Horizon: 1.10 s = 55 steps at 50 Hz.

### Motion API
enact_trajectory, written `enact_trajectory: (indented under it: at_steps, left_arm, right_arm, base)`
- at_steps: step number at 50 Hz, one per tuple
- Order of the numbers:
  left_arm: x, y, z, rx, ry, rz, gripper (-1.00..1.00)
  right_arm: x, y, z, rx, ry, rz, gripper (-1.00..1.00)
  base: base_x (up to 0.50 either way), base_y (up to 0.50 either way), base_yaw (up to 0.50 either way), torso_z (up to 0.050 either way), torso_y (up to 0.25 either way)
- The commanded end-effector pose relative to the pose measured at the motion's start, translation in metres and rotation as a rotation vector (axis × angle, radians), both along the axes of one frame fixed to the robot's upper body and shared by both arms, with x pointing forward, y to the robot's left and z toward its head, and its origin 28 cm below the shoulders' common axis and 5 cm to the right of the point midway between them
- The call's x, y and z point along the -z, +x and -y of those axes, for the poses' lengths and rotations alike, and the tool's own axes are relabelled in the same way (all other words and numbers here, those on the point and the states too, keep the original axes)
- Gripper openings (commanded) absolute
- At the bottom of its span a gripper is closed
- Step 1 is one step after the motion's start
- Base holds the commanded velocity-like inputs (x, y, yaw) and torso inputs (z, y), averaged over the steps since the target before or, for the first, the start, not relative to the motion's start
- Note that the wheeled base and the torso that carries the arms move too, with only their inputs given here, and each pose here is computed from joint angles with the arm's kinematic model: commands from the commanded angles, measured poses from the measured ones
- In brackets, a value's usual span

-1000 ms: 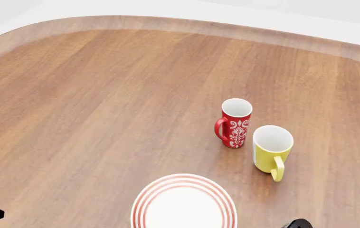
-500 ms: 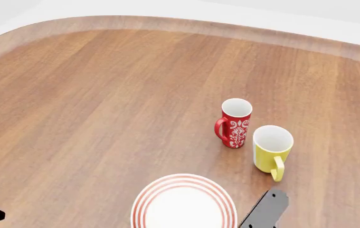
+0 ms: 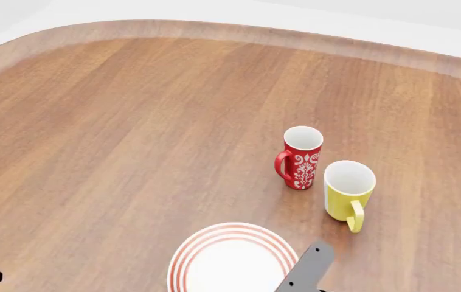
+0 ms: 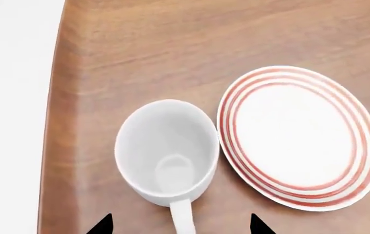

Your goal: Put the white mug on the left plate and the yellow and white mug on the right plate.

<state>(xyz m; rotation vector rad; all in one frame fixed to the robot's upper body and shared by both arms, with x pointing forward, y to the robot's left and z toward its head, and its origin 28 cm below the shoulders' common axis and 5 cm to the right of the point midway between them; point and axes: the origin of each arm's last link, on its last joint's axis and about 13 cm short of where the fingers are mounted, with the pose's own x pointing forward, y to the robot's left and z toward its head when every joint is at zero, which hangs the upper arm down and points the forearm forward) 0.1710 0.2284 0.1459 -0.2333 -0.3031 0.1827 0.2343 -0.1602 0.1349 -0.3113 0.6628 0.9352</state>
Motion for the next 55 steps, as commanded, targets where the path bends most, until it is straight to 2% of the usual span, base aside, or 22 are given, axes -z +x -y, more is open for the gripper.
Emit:
enact_trajectory:
  at_steps: [1,10,30,43,55]
  left_arm:
    - [-0.001,0.0,-0.001,0.0,-0.001,0.001,1.0]
    - [-0.001,0.0,-0.001,0.0,-0.002,0.002,1.0]
    - [-0.002,-0.001,0.0,0.001,-0.004,0.005,1.0]
    - [-0.002,-0.004,0.0,-0.006,-0.01,0.008,1.0]
    - [-0.005,-0.003,-0.001,-0.008,-0.013,0.011,1.0]
  right_arm:
    - [0.016,0.001,-0.002,-0.007,0.003,-0.035,1.0]
    - [0.021,-0.005,0.003,0.007,-0.012,-0.062,1.0]
    - [0.035,0.017,-0.006,-0.007,-0.023,-0.094,1.0]
    - [0.045,0.01,-0.002,-0.001,-0.046,-0.142,1.0]
    - [0.048,0.017,0.0,0.024,-0.052,-0.148,1.0]
  base:
    - [0.0,0.0,0.0,0.0,0.0]
    - [0.0,0.0,0.0,0.0,0.0]
    - [0.0,0.0,0.0,0.0,0.0]
    - [0.0,0.0,0.0,0.0,0.0]
    - [0.0,0.0,0.0,0.0,0.0]
